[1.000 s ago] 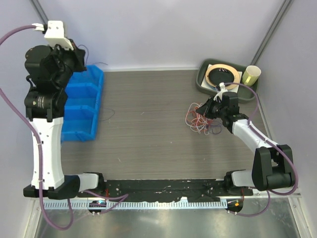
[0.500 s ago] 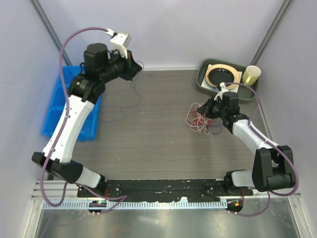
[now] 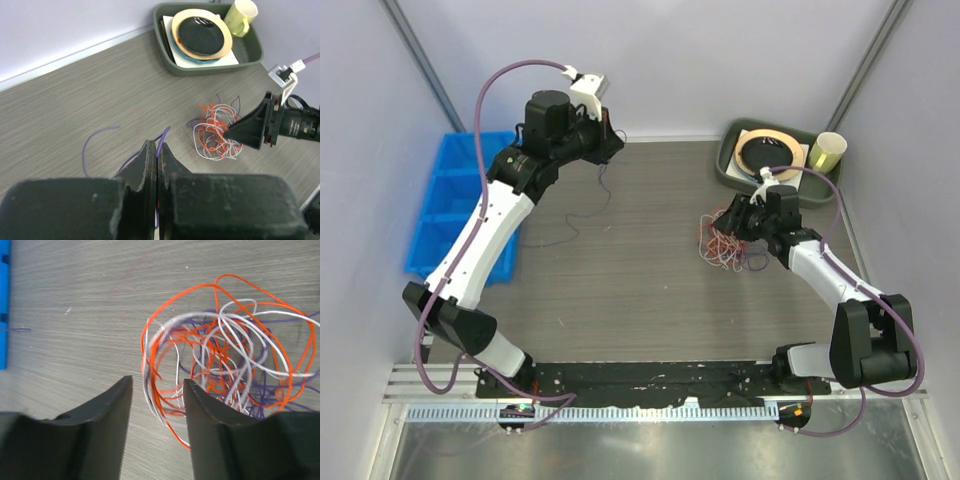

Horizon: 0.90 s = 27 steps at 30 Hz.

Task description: Untangle the cables

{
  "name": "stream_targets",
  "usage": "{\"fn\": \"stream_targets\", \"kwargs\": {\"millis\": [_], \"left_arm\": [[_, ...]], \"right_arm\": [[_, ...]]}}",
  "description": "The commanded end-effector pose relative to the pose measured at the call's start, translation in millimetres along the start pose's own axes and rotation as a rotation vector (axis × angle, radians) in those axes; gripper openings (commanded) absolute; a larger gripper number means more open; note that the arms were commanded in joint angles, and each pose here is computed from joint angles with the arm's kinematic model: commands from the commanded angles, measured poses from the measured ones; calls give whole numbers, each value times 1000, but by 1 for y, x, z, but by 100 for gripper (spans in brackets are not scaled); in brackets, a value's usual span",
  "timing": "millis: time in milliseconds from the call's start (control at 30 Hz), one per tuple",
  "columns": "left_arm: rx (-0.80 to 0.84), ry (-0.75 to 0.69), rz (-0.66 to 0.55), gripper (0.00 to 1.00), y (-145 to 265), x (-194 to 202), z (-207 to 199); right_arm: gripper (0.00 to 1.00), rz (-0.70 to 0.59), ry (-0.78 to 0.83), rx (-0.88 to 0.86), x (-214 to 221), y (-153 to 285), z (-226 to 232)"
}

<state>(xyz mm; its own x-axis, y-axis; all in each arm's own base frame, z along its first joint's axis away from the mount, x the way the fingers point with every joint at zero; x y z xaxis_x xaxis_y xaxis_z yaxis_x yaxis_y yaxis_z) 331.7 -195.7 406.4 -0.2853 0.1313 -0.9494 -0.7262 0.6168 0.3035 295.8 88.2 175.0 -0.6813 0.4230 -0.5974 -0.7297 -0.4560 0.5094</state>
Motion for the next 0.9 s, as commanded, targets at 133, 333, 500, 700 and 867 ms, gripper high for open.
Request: {"fn": "stream_targets", "kwargs": {"millis": [133, 333, 500, 700, 867], "left_arm": [[-402, 61, -144, 0, 39, -19, 24], [-644, 167, -53, 0, 50, 29, 41], [-664, 227, -3, 0, 54, 64, 39], [-653, 267, -35, 0, 67, 62, 34], [-670, 296, -4, 0, 66, 73, 34]], "right_arm": [[73, -159, 276, 508, -23, 52, 39], [73, -133, 358, 267, -19, 61, 74], [74, -25, 496, -442, 8, 37, 130], [75, 36, 515, -726, 47, -27, 188], [75, 85, 524, -827, 79, -77, 222]]}}
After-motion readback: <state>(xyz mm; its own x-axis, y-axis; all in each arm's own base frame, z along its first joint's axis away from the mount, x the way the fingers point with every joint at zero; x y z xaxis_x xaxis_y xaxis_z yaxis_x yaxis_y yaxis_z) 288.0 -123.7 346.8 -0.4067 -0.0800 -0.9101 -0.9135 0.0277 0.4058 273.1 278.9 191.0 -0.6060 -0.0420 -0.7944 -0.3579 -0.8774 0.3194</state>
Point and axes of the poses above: each gripper's point midway between its finger pads, its own y axis back along the fingers, its own z axis along the line the jaws close on, x = y × z, the point moved 8 cm from there along y, back along the fingers, and after that the axes turned 8 degrees about -y, right-handed, at the moved point
